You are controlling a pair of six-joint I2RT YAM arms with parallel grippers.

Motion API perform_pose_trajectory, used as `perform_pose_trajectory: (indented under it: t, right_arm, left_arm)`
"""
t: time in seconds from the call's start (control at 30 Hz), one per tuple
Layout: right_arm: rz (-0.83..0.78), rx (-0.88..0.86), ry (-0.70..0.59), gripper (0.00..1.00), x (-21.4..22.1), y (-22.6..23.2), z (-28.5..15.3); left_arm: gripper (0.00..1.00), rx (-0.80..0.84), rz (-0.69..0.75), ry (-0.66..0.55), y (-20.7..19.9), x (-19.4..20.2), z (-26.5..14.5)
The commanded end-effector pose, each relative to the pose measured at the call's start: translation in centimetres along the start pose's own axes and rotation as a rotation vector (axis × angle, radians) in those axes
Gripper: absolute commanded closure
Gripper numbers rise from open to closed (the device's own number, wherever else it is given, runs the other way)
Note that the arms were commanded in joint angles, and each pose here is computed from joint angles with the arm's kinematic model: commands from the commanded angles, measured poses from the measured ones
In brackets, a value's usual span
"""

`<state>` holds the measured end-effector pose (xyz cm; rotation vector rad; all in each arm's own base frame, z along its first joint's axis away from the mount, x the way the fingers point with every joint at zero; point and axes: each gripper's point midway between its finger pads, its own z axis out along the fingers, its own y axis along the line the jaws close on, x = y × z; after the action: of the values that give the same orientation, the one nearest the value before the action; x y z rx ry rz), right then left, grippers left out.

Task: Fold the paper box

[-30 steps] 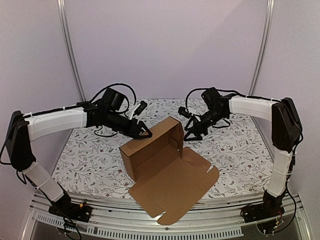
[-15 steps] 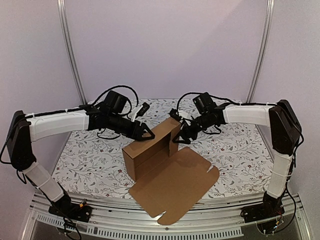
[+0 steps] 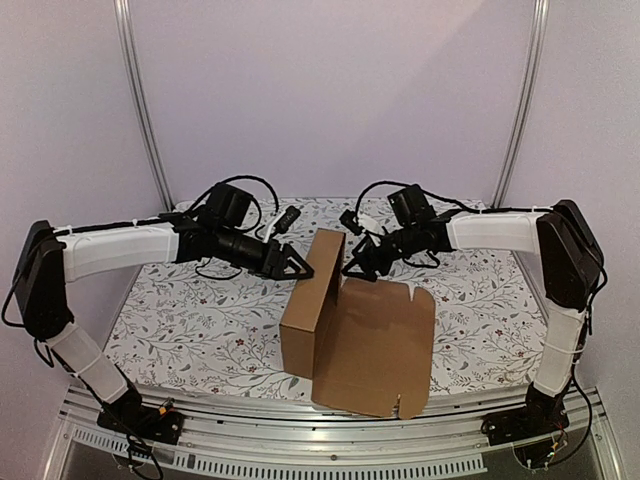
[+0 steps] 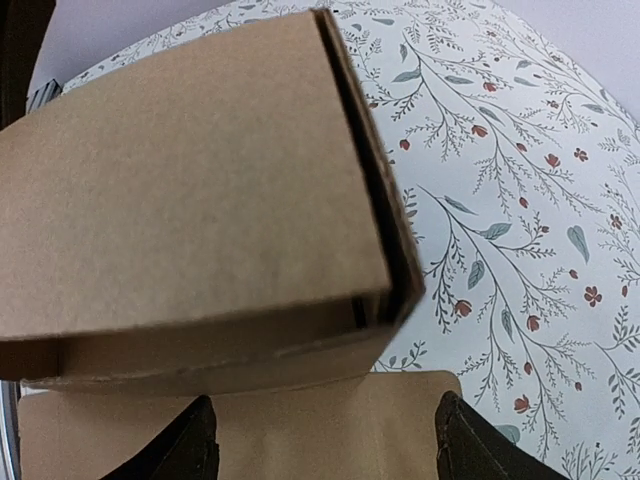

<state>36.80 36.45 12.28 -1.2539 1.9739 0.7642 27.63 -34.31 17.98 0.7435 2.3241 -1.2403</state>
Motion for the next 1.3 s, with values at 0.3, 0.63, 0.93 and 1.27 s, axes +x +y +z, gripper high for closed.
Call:
perform_pose_trajectory:
  t: [0.3,0.63,0.93,1.27]
  right_arm:
    - [-0.042,-0.025,-0.080,0.27,-3.8,-0.9,1.1]
    - [-0.090,-0.165,-0.052,0.26,-5.1,-0.6,3.4]
    - [-0.195,-0.254,-0.118,0.36,-7.8,-0.7,4.9]
    - [-0.137,-0.282,-0.104,0.36,-7.3,-1.2,6.8]
  left_arm:
    - [0.46,0.028,-0.067,0.031,2.8,0.9,1.1]
    - [0.45,0.028,-0.058,0.010,4.9,-0.8,0.1]
    - [0.45,0.120,-0.063,-0.015,6.2,-3.0,-0.3]
    - [0.46,0.077,-0.078,-0.064,8.4,-5.8,-1.1]
